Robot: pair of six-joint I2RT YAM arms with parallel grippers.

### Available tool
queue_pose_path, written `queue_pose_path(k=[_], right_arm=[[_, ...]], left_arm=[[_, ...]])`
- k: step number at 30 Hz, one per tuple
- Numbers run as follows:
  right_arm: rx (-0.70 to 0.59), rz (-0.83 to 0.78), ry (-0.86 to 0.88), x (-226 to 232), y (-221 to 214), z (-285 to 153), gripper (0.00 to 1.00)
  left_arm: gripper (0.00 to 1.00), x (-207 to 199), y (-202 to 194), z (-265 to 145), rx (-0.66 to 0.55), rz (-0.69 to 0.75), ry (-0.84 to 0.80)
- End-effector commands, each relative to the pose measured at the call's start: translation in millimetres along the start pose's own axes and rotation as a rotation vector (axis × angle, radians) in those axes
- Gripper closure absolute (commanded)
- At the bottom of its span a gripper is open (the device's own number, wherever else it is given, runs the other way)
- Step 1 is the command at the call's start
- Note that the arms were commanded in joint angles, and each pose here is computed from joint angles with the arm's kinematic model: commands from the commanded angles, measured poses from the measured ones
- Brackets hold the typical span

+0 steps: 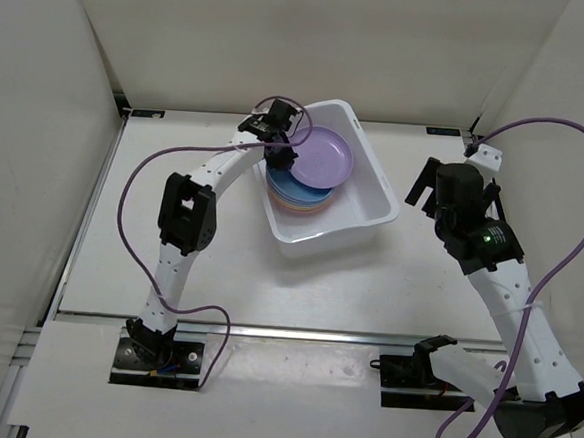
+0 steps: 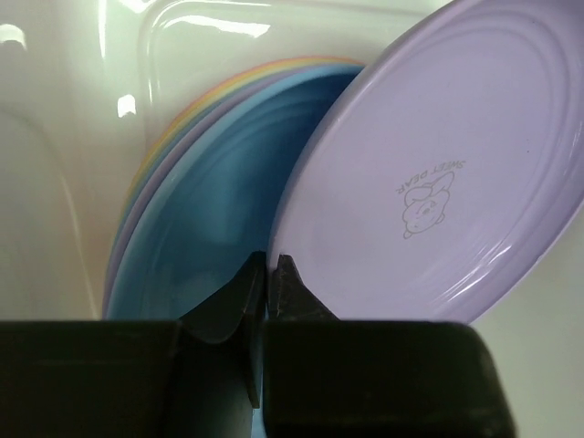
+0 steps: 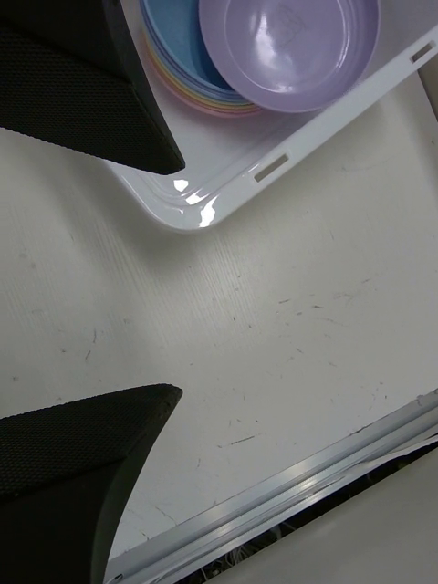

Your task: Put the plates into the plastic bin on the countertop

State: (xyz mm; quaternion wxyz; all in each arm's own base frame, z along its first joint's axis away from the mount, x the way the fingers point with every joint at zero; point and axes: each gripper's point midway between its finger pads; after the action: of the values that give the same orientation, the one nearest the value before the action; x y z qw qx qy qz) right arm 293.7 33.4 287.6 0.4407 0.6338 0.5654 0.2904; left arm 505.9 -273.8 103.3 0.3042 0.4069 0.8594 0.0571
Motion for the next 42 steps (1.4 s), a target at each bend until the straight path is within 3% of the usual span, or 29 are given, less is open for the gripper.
queue_pose_path(k=[1,6,15,21,24,25,30,37,38,39,40,42], right_arm=[[-0.027,0.041,0.017,3,5,-1,0.01],[-0.025,0.040,0.019,3,2,0,0.01],[-0.007,0.024,0.017,5,-3,4,0.01],[0.001,0.020,0.019,7,-5,7,0.01],[0.004,0.019,0.017,7,-6,7,0.01],[0.005,0.017,0.017,7,-6,8,0.01],[-0.001,0.016,0.012,6,-4,7,0.01],[0.003,0.013,0.017,9,-4,9,0.01],[0.003,0.013,0.016,8,-3,9,0.01],[0.005,0.011,0.015,9,-2,9,0.01],[-0.004,0.014,0.011,7,2,8,0.01],[-0.006,0.010,-0.001,6,5,10,0.01]], left_arm=[[0.90,-38,26,-66,-0.082,0.017,-0.143],[0.90,-34,34,-97,-0.112,0.033,-0.162],[0.90,23,20,-96,-0.085,0.021,-0.002],[0.89,27,25,-98,-0.107,0.013,0.021],[0.77,29,29,-98,-0.123,0.010,0.049],[0.66,28,30,-98,-0.125,0.011,0.052],[0.42,23,35,-104,-0.133,0.015,0.040],[0.35,14,39,-110,-0.139,0.024,0.013],[0.29,12,38,-110,-0.136,0.042,0.009],[0.10,9,38,-113,-0.137,0.054,0.001],[0.01,0,37,-121,-0.148,0.074,-0.025],[0.01,-7,41,-135,-0.191,0.118,-0.041]])
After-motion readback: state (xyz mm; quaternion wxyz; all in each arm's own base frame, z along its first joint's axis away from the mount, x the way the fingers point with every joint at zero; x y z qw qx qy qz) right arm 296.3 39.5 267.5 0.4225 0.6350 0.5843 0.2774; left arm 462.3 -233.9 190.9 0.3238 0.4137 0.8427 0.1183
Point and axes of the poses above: each gripper's point midway between its finger pads, its own z axis out along the fingers, its own x axis along the line the jaws close on, y = z × x, and after that the axes turned 15 degrees about -z, right-handed
